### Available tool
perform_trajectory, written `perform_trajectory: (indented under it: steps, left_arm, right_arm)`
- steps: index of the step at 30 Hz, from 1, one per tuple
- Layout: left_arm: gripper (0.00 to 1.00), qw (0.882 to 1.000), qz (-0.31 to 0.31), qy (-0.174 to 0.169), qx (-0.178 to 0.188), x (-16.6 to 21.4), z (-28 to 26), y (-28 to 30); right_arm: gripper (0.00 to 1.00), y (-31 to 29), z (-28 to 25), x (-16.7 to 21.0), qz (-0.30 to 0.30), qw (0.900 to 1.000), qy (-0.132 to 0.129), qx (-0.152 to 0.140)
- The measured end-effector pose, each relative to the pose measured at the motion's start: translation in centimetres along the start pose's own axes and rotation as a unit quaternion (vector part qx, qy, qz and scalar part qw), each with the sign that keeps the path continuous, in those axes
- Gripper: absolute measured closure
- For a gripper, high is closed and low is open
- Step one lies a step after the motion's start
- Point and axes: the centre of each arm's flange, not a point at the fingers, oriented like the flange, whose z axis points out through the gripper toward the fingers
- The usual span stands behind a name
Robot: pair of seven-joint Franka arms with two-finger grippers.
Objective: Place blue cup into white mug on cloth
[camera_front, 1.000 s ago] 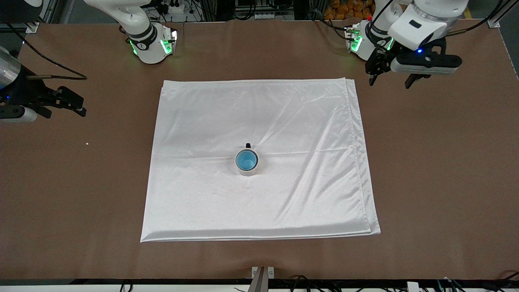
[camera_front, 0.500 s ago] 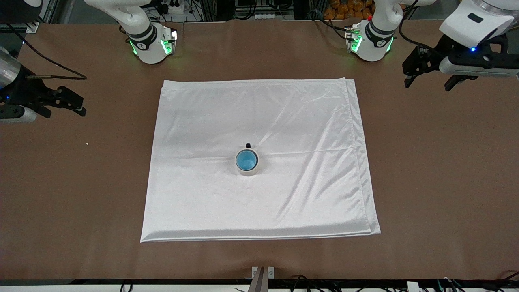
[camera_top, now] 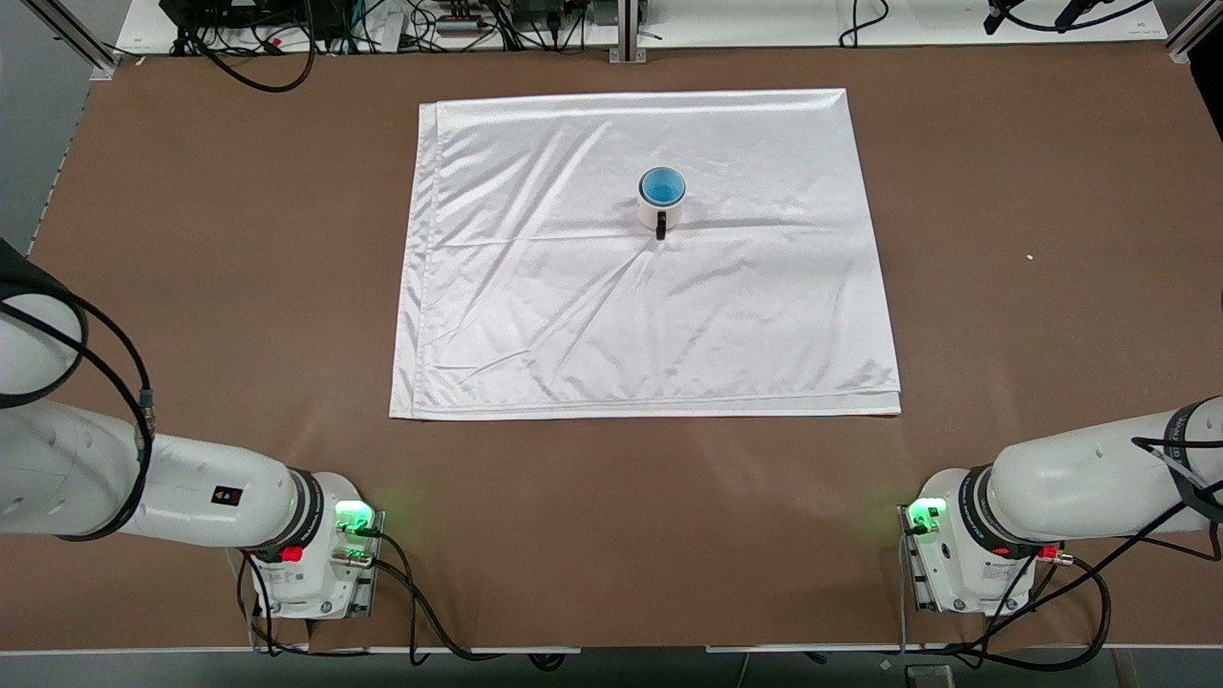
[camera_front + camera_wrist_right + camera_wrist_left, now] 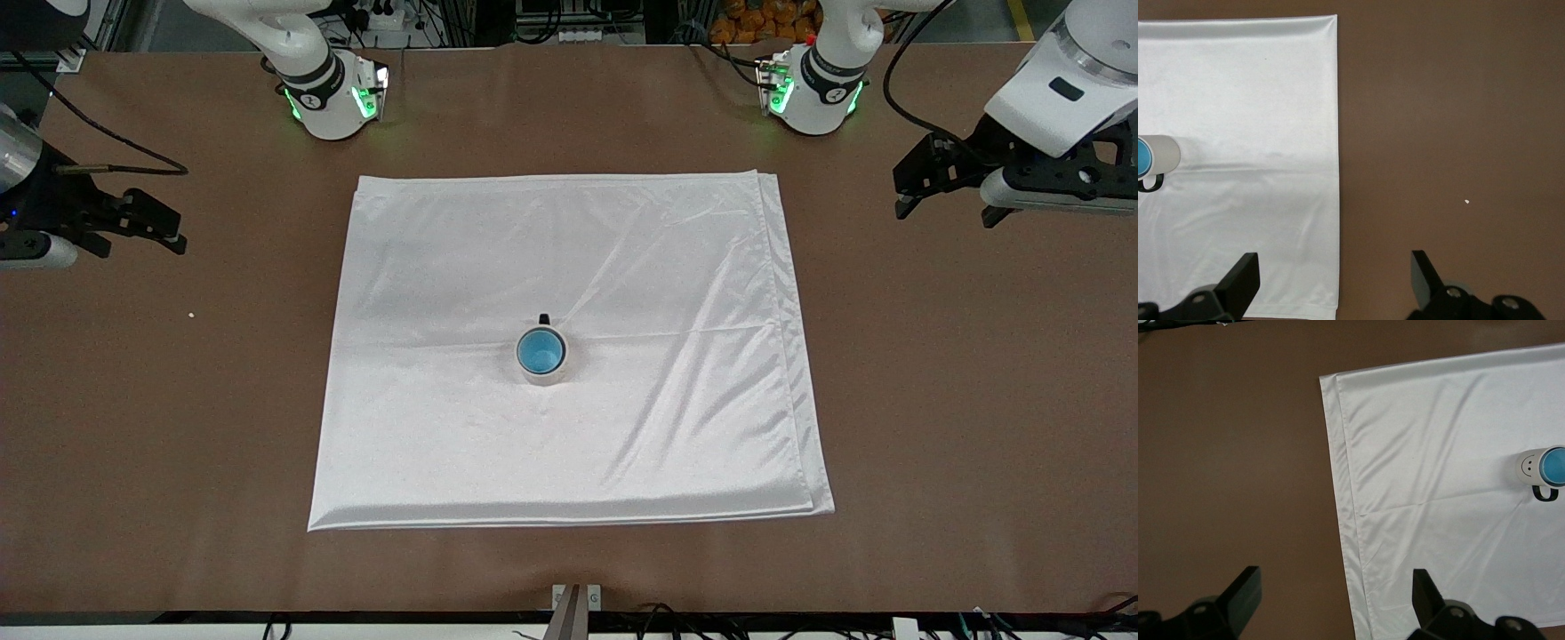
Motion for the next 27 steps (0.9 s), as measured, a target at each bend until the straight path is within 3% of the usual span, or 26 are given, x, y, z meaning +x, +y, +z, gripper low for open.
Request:
perform_trajectory:
  steps: [27]
  left_arm:
    - [0.00,1.000,-0.003,-0.008,0.001,0.7,1.1,-0.3]
  right_arm:
    - [0.00,0.6,-0.6,-0.5,0.005,1.000,-0.001,0.000]
